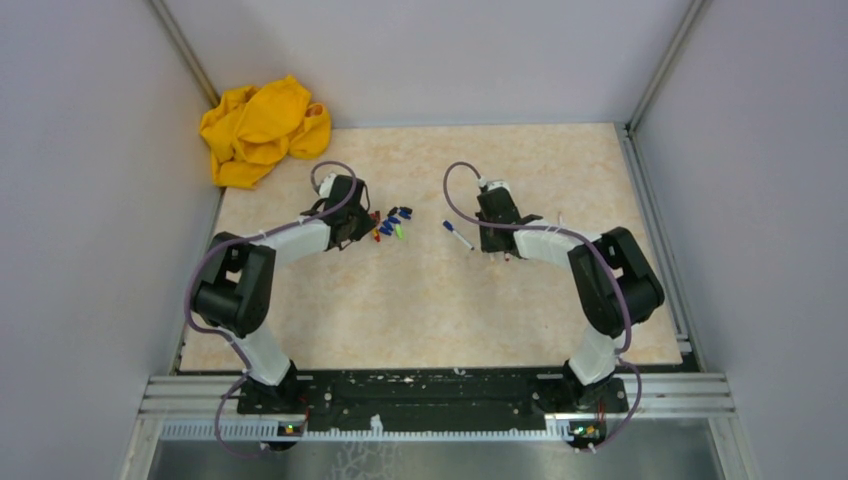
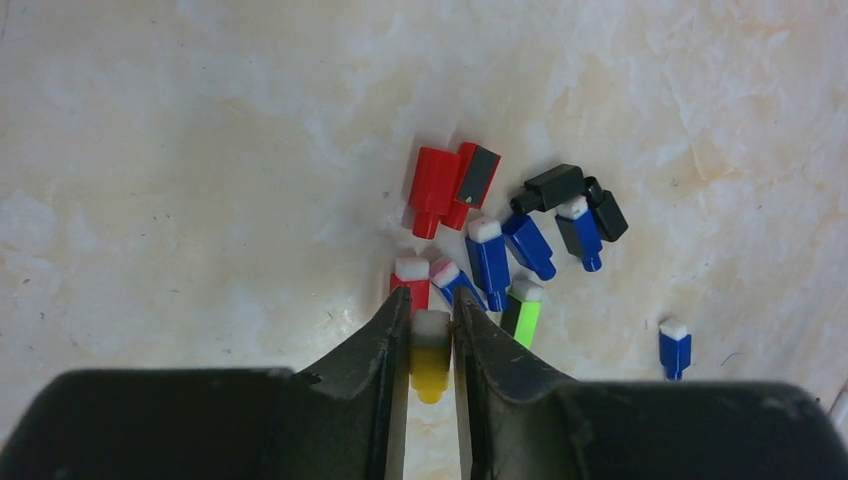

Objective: Open the pen caps

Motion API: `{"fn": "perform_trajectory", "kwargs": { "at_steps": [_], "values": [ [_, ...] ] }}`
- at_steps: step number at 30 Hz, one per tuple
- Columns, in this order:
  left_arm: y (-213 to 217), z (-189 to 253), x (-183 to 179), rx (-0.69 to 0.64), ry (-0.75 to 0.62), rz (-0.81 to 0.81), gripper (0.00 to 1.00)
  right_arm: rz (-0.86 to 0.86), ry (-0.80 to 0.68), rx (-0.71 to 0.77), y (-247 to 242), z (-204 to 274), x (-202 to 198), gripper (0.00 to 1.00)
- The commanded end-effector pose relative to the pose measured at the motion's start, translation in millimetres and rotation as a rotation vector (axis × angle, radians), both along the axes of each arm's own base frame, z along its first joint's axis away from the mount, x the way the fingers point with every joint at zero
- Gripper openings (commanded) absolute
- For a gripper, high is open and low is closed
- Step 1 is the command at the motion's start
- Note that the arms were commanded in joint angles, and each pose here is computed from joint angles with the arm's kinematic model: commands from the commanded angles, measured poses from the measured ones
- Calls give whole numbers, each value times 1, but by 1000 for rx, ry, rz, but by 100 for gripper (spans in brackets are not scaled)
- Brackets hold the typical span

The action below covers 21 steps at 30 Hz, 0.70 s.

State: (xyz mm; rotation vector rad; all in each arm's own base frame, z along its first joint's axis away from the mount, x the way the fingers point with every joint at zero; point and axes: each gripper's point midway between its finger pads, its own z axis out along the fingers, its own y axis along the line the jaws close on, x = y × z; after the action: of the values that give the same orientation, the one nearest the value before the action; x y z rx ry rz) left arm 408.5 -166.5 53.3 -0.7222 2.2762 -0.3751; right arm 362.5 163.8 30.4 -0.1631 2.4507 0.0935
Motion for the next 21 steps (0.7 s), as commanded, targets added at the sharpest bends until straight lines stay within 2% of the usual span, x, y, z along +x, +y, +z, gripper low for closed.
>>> {"fn": "perform_trajectory", "kwargs": {
  "at_steps": [1,6,10,21],
  "values": [
    [8,0,-5,6,6,39,30,-37,-56,-23,-6,12,23,2],
    [7,-5,-6,0,19,40,41,-59,-44,-61,-15,3,23,7],
    [6,-6,-7,-6,22,41,42,-78,-39,-96,-23,-1,22,9],
    [-1,12,-3,-53,-13,33,45,-101,-20,-135,-33,-8,15,26]
  ]
}}
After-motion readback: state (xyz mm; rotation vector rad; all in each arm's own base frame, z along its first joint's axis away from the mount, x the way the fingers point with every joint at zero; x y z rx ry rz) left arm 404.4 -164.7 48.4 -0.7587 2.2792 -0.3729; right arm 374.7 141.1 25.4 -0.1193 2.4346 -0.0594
